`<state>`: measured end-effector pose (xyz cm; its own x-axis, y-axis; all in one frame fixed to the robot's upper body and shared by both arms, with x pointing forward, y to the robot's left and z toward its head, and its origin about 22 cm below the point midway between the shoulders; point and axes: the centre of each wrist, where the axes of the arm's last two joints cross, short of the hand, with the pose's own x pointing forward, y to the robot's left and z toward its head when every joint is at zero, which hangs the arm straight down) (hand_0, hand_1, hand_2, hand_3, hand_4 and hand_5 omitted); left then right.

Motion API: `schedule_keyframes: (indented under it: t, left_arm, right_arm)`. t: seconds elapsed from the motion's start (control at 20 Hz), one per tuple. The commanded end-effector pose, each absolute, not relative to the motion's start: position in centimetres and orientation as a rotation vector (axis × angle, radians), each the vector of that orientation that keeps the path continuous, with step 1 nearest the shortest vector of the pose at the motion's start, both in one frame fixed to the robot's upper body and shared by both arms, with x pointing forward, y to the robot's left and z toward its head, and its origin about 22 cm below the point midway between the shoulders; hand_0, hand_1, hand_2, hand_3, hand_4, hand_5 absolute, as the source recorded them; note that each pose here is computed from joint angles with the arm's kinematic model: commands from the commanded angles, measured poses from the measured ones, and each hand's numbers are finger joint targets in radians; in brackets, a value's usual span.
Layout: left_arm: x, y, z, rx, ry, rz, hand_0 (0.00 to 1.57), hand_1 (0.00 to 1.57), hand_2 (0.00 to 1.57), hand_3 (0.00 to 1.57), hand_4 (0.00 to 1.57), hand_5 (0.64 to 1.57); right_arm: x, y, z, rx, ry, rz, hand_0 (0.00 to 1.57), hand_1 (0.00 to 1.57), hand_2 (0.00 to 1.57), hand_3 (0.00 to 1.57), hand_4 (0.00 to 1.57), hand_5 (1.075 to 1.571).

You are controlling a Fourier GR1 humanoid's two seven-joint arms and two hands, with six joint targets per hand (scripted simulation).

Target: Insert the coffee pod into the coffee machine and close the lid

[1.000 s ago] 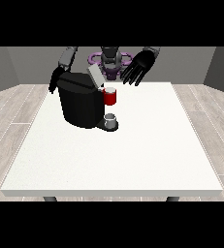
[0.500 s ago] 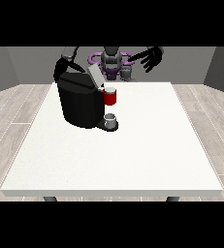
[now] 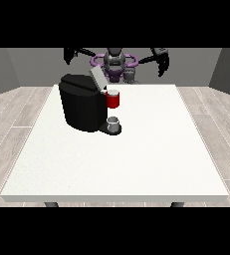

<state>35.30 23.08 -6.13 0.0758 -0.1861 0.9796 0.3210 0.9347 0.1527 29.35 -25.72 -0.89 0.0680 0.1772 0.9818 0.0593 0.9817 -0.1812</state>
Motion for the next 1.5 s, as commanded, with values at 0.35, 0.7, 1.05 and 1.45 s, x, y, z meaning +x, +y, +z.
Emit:
schedule_keyframes:
  t: [0.35,0.7,1.05,1.45]
  left_arm:
    - [33.1,22.3,-5.7,-0.172,-1.435,-0.334,0.0,0.0,0.0,0.0,0.41,1.571]
    - [33.2,21.6,-3.7,-0.149,-1.528,-0.3,0.0,0.0,0.0,0.0,0.38,1.571]
    - [33.6,23.0,0.2,-0.113,-1.631,-0.319,0.0,0.0,0.0,0.0,0.32,1.571]
    - [31.0,23.8,1.3,-0.111,-1.648,-0.298,0.0,0.0,0.0,0.0,0.34,1.571]
  right_arm:
    - [32.6,-28.4,3.1,-0.213,-1.499,0.085,0.0,0.0,0.0,0.0,0.0,1.571]
    - [35.0,-28.2,4.3,-0.084,-1.487,0.006,0.0,0.0,0.0,0.0,0.19,1.571]
    - [36.9,-26.0,5.3,-0.044,-1.54,-0.011,0.0,0.0,0.0,0.0,0.07,1.571]
    - [37.9,-24.3,5.4,-0.031,-1.503,0.091,0.0,0.0,0.0,0.0,0.0,1.571]
